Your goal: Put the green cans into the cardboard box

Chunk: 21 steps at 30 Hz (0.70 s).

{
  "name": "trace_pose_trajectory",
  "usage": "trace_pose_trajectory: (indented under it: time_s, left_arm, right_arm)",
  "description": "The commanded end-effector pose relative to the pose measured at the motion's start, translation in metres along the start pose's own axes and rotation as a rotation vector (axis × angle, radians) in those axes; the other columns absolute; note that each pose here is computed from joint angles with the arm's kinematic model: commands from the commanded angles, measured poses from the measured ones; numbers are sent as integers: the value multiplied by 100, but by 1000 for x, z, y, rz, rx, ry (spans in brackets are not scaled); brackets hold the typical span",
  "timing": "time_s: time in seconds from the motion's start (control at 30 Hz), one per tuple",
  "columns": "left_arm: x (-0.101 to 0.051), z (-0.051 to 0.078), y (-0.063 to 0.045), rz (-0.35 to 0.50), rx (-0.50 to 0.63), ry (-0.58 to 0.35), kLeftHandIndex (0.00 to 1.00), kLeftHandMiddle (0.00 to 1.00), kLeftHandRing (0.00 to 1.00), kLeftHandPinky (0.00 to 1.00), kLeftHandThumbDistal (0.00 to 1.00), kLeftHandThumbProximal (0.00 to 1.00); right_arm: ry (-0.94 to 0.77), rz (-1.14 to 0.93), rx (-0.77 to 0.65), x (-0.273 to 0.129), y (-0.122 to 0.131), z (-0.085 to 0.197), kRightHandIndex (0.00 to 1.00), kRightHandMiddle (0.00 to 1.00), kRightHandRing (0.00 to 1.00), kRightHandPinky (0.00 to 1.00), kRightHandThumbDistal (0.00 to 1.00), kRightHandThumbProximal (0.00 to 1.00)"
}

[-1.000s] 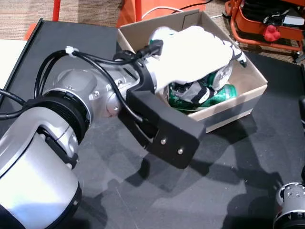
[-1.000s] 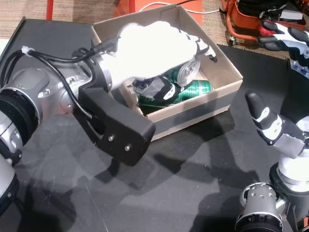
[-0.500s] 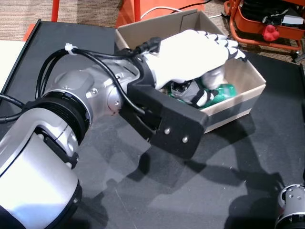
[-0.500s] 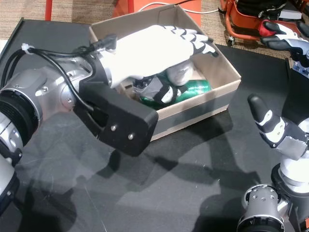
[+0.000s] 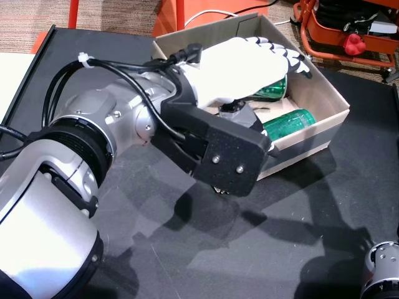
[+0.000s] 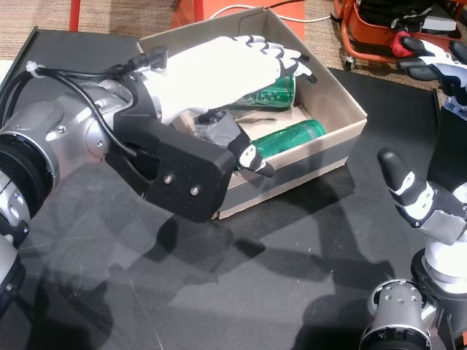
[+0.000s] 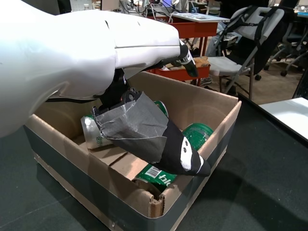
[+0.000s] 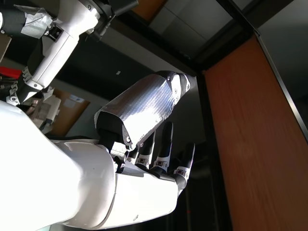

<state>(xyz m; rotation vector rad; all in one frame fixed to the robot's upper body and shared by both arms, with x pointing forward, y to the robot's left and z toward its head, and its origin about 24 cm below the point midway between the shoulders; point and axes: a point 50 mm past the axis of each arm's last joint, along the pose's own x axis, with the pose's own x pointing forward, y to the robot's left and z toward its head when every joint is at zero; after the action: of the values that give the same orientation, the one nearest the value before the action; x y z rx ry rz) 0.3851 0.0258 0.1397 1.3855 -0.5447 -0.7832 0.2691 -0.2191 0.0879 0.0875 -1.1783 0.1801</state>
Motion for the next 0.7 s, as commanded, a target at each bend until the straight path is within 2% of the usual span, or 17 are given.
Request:
trace_pose_trajectory:
  time_s: [0.0,0.07,0.1,0.13,0.23,0.33,0.4,0.43,0.5,0.57,0.6,0.63,0.67]
  left_arm:
    - [-1,-1,-2,4,-4,2,100,97,98,88,96,27]
    - [-1,-1,-2,8,-11,3,100,96,98,87,96,27]
    - [-2,-2,-2,6,-12,6,100,97,98,87,92,26]
    - [-2,-3,-1,5,-6,10,100,97,99,87,87,25]
    - [-6,-8,7,32,24,18,100,98,99,86,63,17]
    - [-12,-17,20,89,-14,31,98,96,100,85,57,17]
    - [-18,-24,30,133,-47,36,90,95,100,84,54,18]
    - [-23,-28,36,158,-76,36,88,96,100,84,51,16]
    - [-34,-37,46,200,-138,26,88,96,100,84,44,15]
    - [-50,-46,54,245,-249,-17,90,97,100,84,43,15]
    - [-60,-51,57,263,-314,-51,94,99,100,85,42,19]
    - [-73,-57,60,286,-377,-92,97,100,100,87,48,24]
    - [-84,-61,62,304,-422,-127,98,100,100,88,50,25]
  right_arm:
    - [7,-1,-15,0,-3,1,67,52,55,73,100,88]
    - [12,-2,-31,-1,-3,2,67,52,55,73,98,92]
    - [11,0,-41,-1,-3,2,67,53,55,73,97,92]
    - [14,2,-43,-1,-3,2,67,53,55,73,99,91]
    - [31,0,-26,-2,-3,1,68,55,56,72,100,90]
    - [45,33,1,-2,-4,-2,70,57,59,75,83,84]
    - [48,56,48,-2,-6,-5,74,59,60,76,78,75]
    - [46,63,64,-1,-7,-6,73,59,60,76,76,74]
    - [45,74,92,-1,-8,-9,73,59,60,76,79,73]
    - [51,81,111,-1,-10,-11,74,61,64,77,78,72]
    - [53,84,109,-1,-11,-11,75,62,67,79,77,72]
    - [54,81,84,0,-14,-10,75,63,68,79,80,74]
    - [56,77,62,1,-16,-10,74,63,69,79,82,74]
